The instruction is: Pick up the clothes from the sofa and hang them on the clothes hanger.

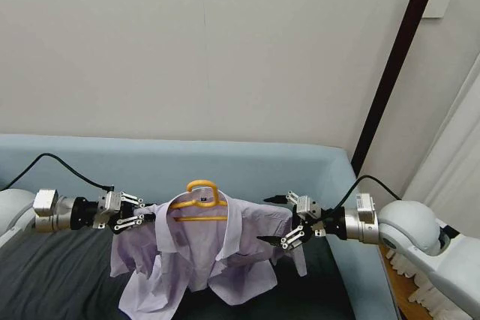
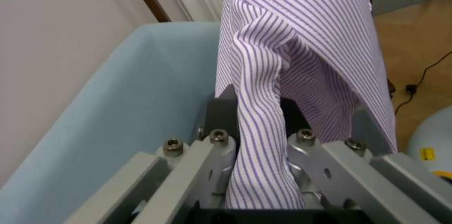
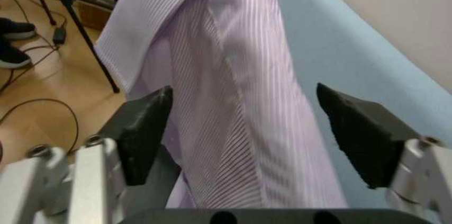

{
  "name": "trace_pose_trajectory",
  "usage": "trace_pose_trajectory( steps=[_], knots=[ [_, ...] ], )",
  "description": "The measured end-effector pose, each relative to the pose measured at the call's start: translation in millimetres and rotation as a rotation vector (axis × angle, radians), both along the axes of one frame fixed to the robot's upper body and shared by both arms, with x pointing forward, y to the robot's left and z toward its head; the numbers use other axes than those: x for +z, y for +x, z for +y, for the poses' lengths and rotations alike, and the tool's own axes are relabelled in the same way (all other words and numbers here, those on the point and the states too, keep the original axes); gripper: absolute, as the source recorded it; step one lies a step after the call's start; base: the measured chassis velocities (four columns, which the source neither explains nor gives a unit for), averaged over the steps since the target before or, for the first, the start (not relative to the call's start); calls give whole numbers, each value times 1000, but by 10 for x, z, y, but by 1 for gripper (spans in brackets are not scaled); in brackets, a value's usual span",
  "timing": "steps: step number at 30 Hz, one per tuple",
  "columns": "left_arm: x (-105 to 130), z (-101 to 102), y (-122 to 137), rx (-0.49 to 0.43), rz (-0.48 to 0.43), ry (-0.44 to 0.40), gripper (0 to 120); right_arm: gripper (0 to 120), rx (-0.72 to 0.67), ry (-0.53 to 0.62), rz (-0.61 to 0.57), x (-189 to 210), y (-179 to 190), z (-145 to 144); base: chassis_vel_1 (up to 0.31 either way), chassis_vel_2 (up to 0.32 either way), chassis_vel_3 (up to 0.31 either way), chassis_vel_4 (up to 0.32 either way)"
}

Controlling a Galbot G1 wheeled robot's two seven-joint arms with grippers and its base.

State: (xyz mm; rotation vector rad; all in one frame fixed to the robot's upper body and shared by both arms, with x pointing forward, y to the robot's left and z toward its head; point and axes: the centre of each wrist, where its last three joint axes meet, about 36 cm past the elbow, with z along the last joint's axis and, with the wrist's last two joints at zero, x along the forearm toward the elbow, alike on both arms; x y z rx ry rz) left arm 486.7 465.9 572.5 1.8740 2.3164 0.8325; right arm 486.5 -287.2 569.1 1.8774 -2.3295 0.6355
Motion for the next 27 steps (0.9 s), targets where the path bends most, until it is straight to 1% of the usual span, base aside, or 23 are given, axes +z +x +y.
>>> trace_pose_trajectory(
  steps=[2,3,4,5,10,11,14,15,16,22,23,24,27],
  knots=[
    [-17,-45,-9,-13,1,4,7,66,9,-12,2,-6,30,-8,0,0,0,0],
    [-32,-69,-21,-24,1,14,7,51,28,-34,9,-30,67,-32,0,0,0,0],
    [-37,-71,-24,-25,2,15,7,48,36,-38,12,-35,73,-35,0,0,0,0],
    [-37,-71,-24,-25,2,15,7,48,36,-38,12,-35,73,-35,0,0,0,0],
    [-28,-67,-38,-32,4,26,7,25,87,-53,20,-9,124,-38,0,0,0,0],
    [-28,-67,-38,-32,4,26,7,25,87,-53,20,-9,124,-38,0,0,0,0],
    [1,-66,-46,-37,0,32,7,13,108,-61,21,10,140,-42,0,0,0,0],
    [1,-66,-46,-37,0,32,7,13,108,-61,21,10,140,-42,0,0,0,0],
    [9,-66,-48,-38,-2,33,7,8,111,-64,20,13,140,-42,0,0,0,0],
    [19,-61,-65,-42,-12,24,7,8,91,-61,2,4,105,-41,0,0,0,0],
    [16,-45,-69,-37,-20,12,10,8,77,-56,-3,-1,98,-44,0,0,0,0],
    [16,-45,-69,-37,-20,12,10,8,77,-56,-3,-1,98,-44,0,0,0,0],
    [-4,70,-51,2,-65,-37,26,7,48,-46,-11,11,93,-79,0,0,0,0]
  ],
)
